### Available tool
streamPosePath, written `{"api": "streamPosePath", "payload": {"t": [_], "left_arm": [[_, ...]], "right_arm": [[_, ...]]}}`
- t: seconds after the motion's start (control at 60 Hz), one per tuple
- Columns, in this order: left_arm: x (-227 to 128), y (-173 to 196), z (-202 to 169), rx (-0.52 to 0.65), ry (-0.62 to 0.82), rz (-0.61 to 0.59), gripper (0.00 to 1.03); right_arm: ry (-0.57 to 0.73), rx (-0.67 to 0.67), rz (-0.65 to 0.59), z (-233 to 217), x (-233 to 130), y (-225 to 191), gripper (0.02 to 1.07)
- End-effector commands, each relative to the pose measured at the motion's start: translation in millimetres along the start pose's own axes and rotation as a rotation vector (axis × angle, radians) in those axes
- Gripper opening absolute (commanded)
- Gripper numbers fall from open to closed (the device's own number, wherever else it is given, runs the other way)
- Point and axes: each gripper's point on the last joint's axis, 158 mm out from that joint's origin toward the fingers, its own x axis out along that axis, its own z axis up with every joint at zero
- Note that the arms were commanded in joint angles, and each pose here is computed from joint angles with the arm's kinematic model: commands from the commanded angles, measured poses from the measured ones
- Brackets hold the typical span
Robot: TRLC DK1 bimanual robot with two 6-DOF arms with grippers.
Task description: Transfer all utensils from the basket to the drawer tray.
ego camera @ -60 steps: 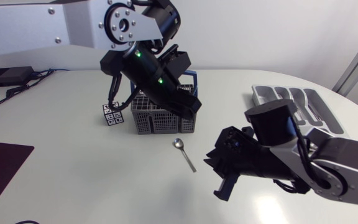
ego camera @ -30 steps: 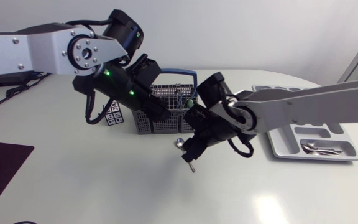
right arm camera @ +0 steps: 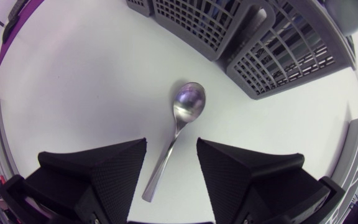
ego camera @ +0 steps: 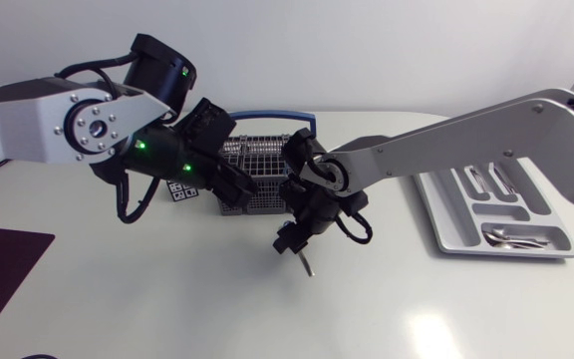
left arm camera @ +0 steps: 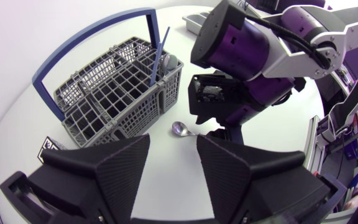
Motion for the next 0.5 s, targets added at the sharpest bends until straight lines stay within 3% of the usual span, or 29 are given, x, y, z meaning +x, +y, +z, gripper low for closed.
{"api": "streamPosePath", "payload": {"t": [0.0, 0.25, 0.35, 0.483], "left_arm": [[0.0, -0.3, -9.2, 0.028, -0.002, 0.008, 0.54], [6.0, -5.5, -28.0, 0.114, 0.035, 0.011, 0.54], [7.1, -4.8, -31.9, 0.125, 0.042, 0.011, 0.54], [9.1, -6.6, -37.0, 0.132, 0.053, 0.005, 0.54]], "right_arm": [[0.043, 0.034, -0.011, -6.4, 10.2, -3.1, 0.62], [0.082, 0.053, -0.009, -14.0, 19.6, -5.0, 0.41], [0.101, 0.054, -0.008, -18.0, 23.4, -4.8, 0.28], [0.117, 0.057, -0.007, -22.6, 29.0, -5.3, 0.23]]}}
